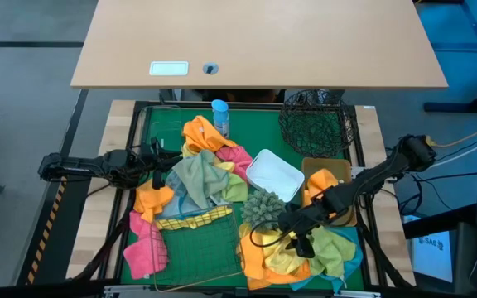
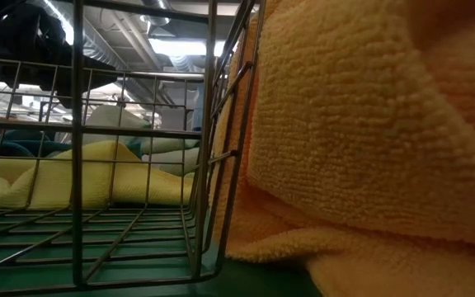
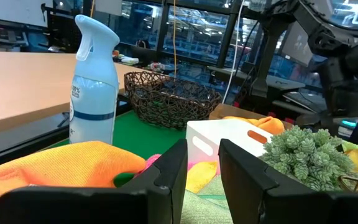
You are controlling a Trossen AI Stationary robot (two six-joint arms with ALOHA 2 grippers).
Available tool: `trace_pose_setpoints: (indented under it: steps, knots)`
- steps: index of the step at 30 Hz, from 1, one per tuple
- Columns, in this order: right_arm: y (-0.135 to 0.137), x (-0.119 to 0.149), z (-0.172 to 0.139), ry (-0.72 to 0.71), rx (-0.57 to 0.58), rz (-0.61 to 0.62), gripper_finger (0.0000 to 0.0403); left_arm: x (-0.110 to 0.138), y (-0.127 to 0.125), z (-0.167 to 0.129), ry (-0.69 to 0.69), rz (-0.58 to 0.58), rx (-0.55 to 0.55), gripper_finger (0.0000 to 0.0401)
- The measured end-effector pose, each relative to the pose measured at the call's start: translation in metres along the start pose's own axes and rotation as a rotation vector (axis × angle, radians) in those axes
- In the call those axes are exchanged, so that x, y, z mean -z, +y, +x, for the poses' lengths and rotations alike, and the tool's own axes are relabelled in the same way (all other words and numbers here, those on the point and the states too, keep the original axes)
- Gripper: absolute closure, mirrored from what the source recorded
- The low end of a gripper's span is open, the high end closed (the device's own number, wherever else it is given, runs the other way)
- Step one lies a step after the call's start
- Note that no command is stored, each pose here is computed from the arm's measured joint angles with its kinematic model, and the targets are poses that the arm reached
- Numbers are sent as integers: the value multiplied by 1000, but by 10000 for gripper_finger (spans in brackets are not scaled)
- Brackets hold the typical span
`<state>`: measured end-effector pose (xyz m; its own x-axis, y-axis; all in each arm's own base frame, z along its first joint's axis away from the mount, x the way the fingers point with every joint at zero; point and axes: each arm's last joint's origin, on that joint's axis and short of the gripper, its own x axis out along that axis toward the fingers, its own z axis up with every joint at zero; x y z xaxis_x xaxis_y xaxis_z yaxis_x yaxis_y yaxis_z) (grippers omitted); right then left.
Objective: Sort microfiber towel by color & place in baskets
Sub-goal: Put the yellow microfiber cloth into the gold wire basket
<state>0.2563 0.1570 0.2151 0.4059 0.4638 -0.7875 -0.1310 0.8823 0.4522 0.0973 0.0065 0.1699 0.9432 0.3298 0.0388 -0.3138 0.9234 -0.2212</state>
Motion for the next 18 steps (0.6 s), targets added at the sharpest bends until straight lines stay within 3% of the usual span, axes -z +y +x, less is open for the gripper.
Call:
trace_pose_setpoints:
  steps: [5, 12, 18]
  knots:
    - [-1, 1, 4, 27, -17, -6, 231, 0, 0, 0, -1, 0, 0, 312]
    - [1, -2, 2, 26, -22, -14, 386, 0, 0, 0, 0, 0, 0, 312]
    - [16, -29, -23, -20, -64, -17, 382, 0, 0, 0, 0, 0, 0, 312]
